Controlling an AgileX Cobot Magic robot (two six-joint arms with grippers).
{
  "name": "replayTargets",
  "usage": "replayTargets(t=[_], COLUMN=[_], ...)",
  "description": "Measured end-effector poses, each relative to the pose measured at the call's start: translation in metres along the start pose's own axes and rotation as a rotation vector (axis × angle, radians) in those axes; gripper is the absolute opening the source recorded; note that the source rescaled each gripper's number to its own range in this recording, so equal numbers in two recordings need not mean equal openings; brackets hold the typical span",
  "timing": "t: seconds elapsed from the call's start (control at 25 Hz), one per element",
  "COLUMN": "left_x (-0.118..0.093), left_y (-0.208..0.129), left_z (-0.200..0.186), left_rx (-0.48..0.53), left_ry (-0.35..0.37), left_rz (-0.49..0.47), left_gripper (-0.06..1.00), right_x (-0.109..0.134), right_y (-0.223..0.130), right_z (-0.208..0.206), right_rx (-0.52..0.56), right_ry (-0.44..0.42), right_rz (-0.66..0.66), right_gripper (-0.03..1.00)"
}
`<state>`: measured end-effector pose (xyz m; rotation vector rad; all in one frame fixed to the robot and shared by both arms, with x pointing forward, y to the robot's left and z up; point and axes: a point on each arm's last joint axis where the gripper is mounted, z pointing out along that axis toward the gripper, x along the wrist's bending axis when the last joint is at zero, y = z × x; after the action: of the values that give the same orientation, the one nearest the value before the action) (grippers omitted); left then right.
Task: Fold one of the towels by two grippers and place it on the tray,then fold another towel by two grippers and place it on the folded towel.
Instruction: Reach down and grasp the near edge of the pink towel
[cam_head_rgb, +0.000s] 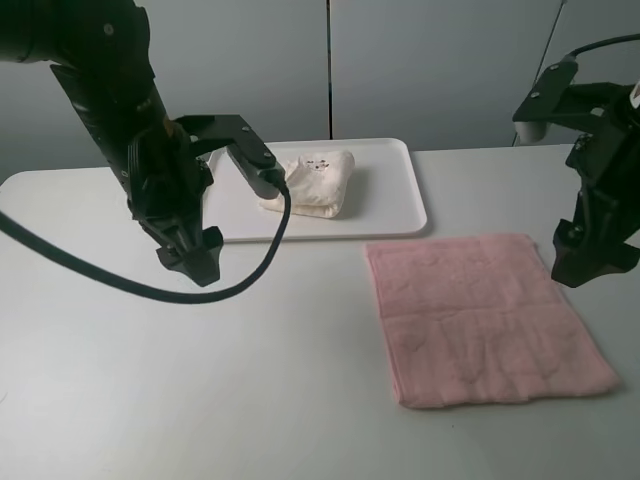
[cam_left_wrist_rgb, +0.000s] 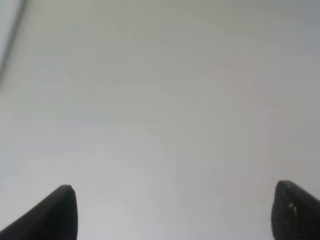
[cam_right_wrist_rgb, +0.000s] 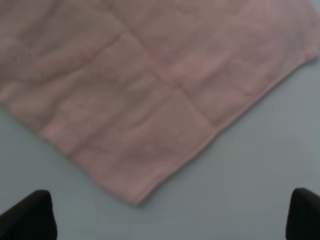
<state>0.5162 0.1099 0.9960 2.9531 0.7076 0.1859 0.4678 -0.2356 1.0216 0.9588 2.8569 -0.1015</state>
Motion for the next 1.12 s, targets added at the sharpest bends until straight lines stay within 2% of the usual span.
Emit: replayTargets(t=[0.12,0.24,0.44,0.6,0.84,1.12], left_x=[-0.012,-0.025,-0.046,-0.072,-0.108,-0.135], left_y=[0.014,0.023,0.036,0.047,0.06,0.085], left_z=[-0.001,-0.002,0.022,0.05,0.074,0.076], left_rx=[-0.068,-0.103,-0.048,-0.007,-0.002,-0.036], left_ry=[0.028,0.046,0.043,0.015,0.003,0.014], left_rz=[0.136,0.22,0.333,0.412,0.456,0.448], left_gripper=[0.99,0.99,0.99,0.99,0.99,0.99], right_x=[0.005,0.011,0.023,0.025,0.025,0.036], right_y=[-0.006,-0.012,-0.015,-0.016,-0.02,-0.033], right_z=[0.008,0.017,0.032,0.037,0.043,0.063], right_rx=[0.04,0.069,0.033,0.017,0.037,0.061], right_ry=[0.029,0.059,0.122,0.129,0.109,0.124], right_rz=[-0.105,-0.231,-0.373,-0.449,-0.544,-0.624], right_gripper=[1.0,1.0,1.0,1.0,1.0,1.0])
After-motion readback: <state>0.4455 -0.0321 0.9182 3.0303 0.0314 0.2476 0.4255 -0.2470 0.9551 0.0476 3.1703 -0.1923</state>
